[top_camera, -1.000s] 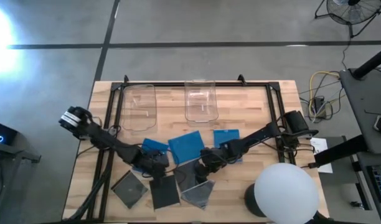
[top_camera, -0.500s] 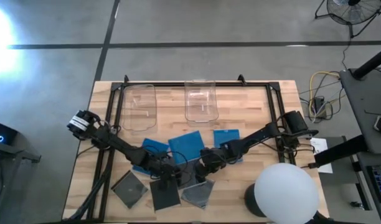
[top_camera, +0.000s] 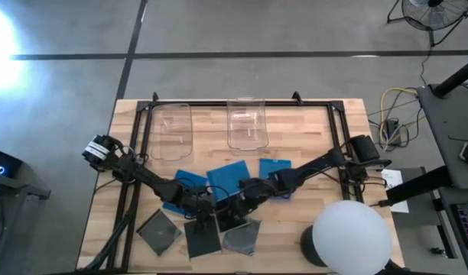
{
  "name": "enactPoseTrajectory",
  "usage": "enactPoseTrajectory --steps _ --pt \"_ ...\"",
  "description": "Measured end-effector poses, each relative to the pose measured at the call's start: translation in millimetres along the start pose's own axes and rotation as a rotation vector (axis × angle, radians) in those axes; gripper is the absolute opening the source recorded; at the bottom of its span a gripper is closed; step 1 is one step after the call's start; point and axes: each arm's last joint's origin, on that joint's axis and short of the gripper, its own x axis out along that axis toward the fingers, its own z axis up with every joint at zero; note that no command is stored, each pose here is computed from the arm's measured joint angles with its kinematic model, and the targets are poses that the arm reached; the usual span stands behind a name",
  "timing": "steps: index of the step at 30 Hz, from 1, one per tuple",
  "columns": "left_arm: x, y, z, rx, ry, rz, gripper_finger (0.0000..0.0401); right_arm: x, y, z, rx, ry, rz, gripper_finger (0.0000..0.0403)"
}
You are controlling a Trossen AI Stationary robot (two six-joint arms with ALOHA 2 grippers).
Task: Pick & place jewel cases by type
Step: Put the black CD case into the left transparent bin
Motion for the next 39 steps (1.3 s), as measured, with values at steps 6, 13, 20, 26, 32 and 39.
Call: enactPoseTrajectory --steps 6,13,20,26,32,39 --pt "-0.1 0.8 0.2 0.010 -0.002 0.006 0.0094 -0.6 -5.8 -1.6 0.061 0.021 -0.044 0.0188" --pt "-6.4 1.6 3.3 -0.021 -0.060 0.060 0.0094 -0.5 -16.9 -6.0 0.132 0.077 -0.075 0.0116" --pt "-24.6 7.3 4.8 -0.033 -0.112 0.186 0.0094 -1.3 -13.1 -3.7 0.165 0.073 -0.032 0.0046" --pt "-53.4 3.3 -5.1 -0.084 -0.056 0.176 0.0094 -4.3 -6.8 -1.5 0.155 0.062 0.021 0.0028" --pt "-98.8 -15.9 -1.8 -0.130 -0.149 -0.026 0.0094 -18.7 10.8 4.5 0.107 0.049 0.105 0.0027" --pt "-177.3 -24.1 5.1 -0.352 -0.338 -0.284 0.0094 -48.3 48.8 44.4 -0.004 -0.095 0.241 0.0029"
